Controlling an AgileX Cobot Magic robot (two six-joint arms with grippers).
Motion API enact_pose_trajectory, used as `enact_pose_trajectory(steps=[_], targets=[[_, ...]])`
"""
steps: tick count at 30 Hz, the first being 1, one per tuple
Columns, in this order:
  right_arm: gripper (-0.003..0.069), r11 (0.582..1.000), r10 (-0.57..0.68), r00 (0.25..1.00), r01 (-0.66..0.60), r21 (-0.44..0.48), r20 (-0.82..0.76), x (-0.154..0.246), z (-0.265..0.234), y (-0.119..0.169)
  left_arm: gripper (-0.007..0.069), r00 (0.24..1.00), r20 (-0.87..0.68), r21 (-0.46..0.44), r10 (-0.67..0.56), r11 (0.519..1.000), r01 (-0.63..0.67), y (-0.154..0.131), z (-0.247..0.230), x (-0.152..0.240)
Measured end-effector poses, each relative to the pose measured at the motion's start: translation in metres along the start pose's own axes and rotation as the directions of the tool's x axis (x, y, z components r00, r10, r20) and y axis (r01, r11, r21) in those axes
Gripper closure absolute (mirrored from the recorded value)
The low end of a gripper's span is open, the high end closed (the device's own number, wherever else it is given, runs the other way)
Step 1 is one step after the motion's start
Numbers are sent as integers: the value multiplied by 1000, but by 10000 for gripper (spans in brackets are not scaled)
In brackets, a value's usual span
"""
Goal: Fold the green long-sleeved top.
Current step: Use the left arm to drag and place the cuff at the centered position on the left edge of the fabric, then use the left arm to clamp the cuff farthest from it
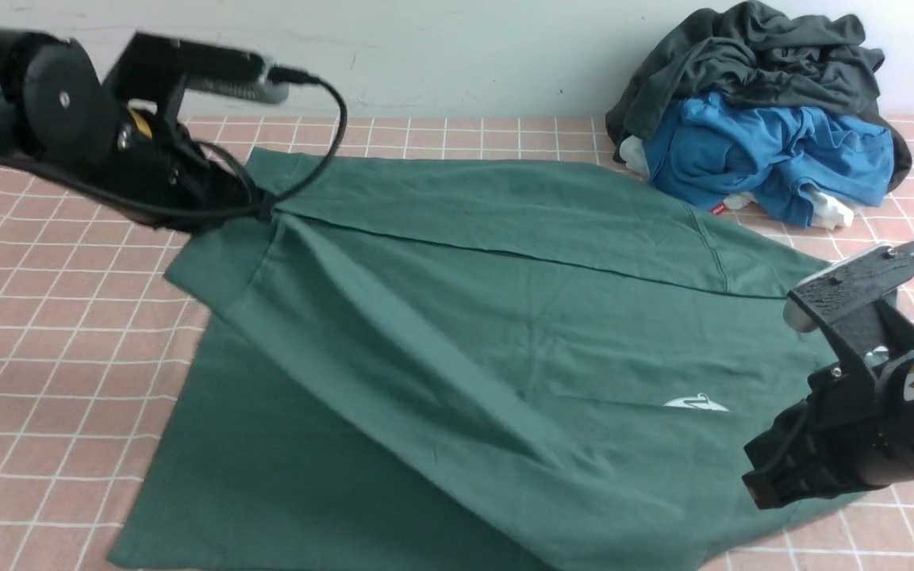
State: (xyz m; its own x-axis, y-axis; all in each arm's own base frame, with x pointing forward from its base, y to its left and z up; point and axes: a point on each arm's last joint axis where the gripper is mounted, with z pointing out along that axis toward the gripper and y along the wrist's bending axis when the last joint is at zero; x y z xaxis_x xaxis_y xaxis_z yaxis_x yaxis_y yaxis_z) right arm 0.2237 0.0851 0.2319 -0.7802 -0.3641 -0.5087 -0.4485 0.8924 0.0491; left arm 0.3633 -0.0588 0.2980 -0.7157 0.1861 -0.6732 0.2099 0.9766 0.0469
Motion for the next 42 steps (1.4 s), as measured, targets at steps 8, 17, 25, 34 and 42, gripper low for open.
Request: enact_pose_trajectory(steps=[8,17,25,34,42], targets=[[669,1000,-1,1000,1,1,2,0,0,0,603,989,-116,-32,-96,995,93,21,77,-3],[669,1000,-1,1000,1,3,7,-1,0,0,253,981,-140,-40,-133,991,128,30,149,-35],[669,1000,1,1000,-1,4,18,-2,0,0,174,933,-19,-79,-358,931,356,64,200,-56],[669,1000,1,1000,-2,7,28,-3,0,-1,199,831,132,-62,-540,832,551,96,255,-40],[669,1000,1,999,-2,10,38,-3,0,-1,540,810,145,-52,-568,813,579,96,263,-36]])
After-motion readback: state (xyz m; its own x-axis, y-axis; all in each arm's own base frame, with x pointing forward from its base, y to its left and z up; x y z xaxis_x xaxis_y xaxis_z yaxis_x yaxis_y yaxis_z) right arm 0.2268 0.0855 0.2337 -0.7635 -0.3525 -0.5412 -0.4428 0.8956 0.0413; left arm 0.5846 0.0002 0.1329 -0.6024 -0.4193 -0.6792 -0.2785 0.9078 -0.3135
